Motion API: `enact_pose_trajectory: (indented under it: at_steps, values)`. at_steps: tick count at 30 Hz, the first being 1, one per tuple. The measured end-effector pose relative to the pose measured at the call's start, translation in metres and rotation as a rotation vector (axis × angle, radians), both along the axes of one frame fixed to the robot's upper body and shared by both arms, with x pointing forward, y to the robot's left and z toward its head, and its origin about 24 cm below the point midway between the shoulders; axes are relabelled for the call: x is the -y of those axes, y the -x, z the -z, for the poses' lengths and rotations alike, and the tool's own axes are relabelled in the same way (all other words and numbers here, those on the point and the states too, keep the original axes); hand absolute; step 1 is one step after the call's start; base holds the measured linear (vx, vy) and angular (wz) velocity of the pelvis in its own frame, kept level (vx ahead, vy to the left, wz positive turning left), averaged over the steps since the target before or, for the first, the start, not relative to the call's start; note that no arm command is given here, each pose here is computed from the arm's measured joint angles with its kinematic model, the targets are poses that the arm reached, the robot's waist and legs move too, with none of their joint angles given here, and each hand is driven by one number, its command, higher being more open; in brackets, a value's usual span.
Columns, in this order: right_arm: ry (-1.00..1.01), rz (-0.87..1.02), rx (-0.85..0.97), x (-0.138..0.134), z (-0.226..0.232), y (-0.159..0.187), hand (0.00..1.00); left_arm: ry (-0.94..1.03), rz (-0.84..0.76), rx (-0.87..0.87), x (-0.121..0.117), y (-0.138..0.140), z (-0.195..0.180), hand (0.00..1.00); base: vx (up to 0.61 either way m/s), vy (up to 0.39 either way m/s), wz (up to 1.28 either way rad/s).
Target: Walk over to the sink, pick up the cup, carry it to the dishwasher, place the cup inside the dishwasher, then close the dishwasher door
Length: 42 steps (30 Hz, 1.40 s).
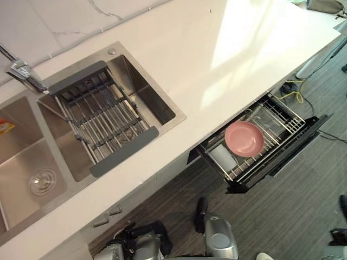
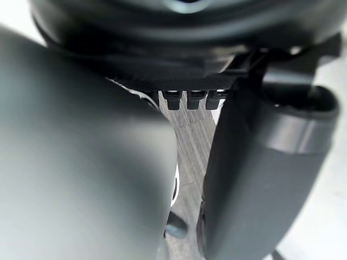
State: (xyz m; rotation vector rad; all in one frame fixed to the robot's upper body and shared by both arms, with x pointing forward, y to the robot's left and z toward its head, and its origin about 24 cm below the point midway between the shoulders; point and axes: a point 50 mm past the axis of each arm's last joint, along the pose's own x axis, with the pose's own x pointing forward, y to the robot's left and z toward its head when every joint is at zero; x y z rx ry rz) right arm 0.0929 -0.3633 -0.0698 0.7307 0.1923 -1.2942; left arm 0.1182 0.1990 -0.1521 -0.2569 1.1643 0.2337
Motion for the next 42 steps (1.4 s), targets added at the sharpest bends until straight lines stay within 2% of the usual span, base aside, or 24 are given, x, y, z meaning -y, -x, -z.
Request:
enact_pose_trajectory:
  at_steps: [4, 8, 13, 20, 33, 42]
  values:
    - [-0.082, -0.039, 0.075, -0.028, 0.013, -0.018, 1.0, 0.027, -0.017, 0.0, 0.008, 0.001, 0.001, 1.0, -0.04, -0.013, 0.38]
    - [-0.078, -0.051, 0.197, -0.043, 0.009, -0.046, 1.0, 0.038, -0.043, 0.007, 0.007, 0.0, 0.001, 1.0, -0.02, 0.003, 0.34]
    - [-0.049, -0.028, 0.199, -0.044, 0.006, -0.047, 1.0, 0.049, -0.064, 0.01, 0.007, 0.002, 0.001, 1.0, 0.03, 0.019, 0.18]
    - [0.003, -0.048, 0.199, -0.031, -0.004, -0.052, 1.0, 0.061, -0.056, 0.029, 0.007, 0.002, 0.001, 1.0, 0.01, -0.01, 0.11]
    - [0.124, -0.243, 0.301, -0.017, -0.053, -0.118, 1.0, 0.079, -0.014, 0.043, 0.014, 0.001, 0.002, 1.0, -0.05, -0.028, 0.05]
    - [0.187, -0.455, 0.325, -0.031, -0.09, -0.177, 1.0, 0.104, 0.03, 0.049, 0.017, 0.003, 0.002, 1.0, -0.02, -0.046, 0.15]
